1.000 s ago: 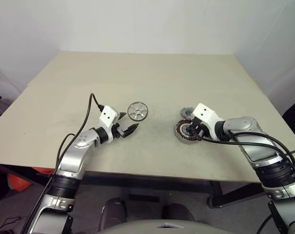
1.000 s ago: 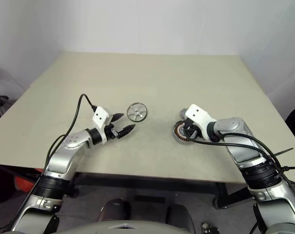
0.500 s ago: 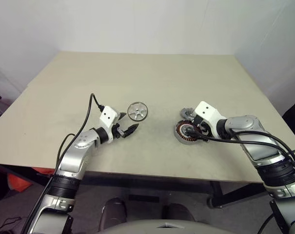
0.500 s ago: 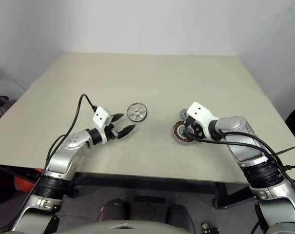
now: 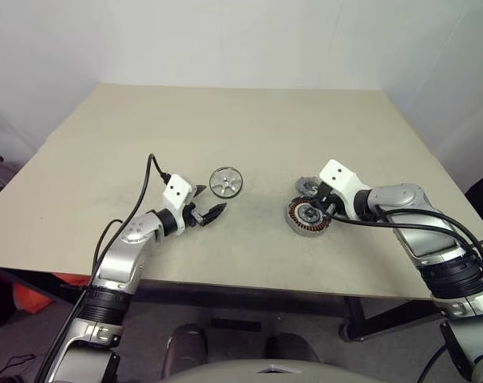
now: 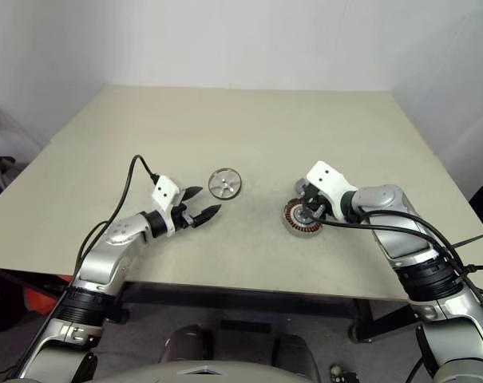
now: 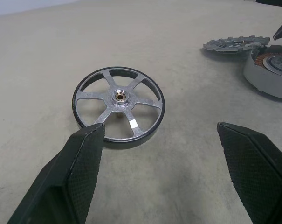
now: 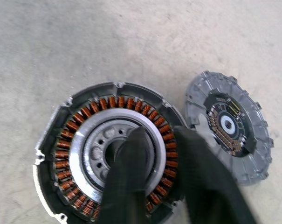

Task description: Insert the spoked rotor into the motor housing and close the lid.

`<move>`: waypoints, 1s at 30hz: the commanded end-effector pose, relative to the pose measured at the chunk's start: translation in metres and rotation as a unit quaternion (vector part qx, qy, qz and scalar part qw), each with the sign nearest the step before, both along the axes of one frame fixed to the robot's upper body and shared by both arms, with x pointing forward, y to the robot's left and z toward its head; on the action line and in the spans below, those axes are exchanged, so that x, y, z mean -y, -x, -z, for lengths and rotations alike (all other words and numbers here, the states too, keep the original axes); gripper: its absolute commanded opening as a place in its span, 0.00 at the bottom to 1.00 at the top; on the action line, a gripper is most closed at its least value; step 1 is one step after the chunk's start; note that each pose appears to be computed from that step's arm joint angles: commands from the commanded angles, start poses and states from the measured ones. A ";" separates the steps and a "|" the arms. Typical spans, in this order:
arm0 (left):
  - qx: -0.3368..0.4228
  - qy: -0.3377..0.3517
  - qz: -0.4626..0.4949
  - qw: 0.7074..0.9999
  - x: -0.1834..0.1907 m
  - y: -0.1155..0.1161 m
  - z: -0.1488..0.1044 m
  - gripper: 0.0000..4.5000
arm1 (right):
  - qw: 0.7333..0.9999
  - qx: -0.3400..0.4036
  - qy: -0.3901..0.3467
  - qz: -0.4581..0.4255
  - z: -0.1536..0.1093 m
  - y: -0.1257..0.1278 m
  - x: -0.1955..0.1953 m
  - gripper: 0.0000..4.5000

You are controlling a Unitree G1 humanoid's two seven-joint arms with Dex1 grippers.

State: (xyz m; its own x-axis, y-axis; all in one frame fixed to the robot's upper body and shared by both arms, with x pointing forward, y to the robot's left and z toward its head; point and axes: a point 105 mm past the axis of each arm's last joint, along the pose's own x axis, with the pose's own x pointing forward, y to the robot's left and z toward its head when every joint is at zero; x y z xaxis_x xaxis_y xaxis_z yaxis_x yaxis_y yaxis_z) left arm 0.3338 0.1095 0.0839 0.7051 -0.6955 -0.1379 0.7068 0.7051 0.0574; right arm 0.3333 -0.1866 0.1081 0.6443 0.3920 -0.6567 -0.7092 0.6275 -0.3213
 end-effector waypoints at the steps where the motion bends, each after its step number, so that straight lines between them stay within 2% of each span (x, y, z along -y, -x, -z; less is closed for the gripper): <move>1: 0.027 0.001 0.007 1.000 0.002 -0.003 -0.013 0.90 | 1.000 0.025 0.001 -0.002 -0.015 -0.003 0.003 0.16; 4: 0.028 0.000 0.007 1.000 0.003 -0.003 -0.013 0.90 | 1.000 0.024 0.002 -0.002 -0.014 -0.002 0.004 0.01; 5: 0.028 0.000 0.007 1.000 0.003 -0.003 -0.013 0.90 | 1.000 0.024 0.003 -0.002 -0.014 -0.001 0.004 0.01; 26: 0.027 -0.001 0.002 1.000 0.000 -0.004 -0.012 0.90 | 0.999 -0.005 0.022 -0.023 0.008 0.008 0.000 0.01; 30: 0.026 -0.002 -0.001 1.000 -0.001 -0.003 -0.011 0.90 | 0.999 -0.004 0.011 -0.040 0.001 0.013 -0.009 0.01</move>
State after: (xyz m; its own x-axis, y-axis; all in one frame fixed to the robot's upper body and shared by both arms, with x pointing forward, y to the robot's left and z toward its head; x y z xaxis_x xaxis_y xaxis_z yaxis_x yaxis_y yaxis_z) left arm 0.3345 0.1112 0.0801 0.7084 -0.6898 -0.1495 0.7024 0.7097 0.0541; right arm 0.3220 -0.1879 0.0944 0.5991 0.3918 -0.6983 -0.7468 0.5880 -0.3108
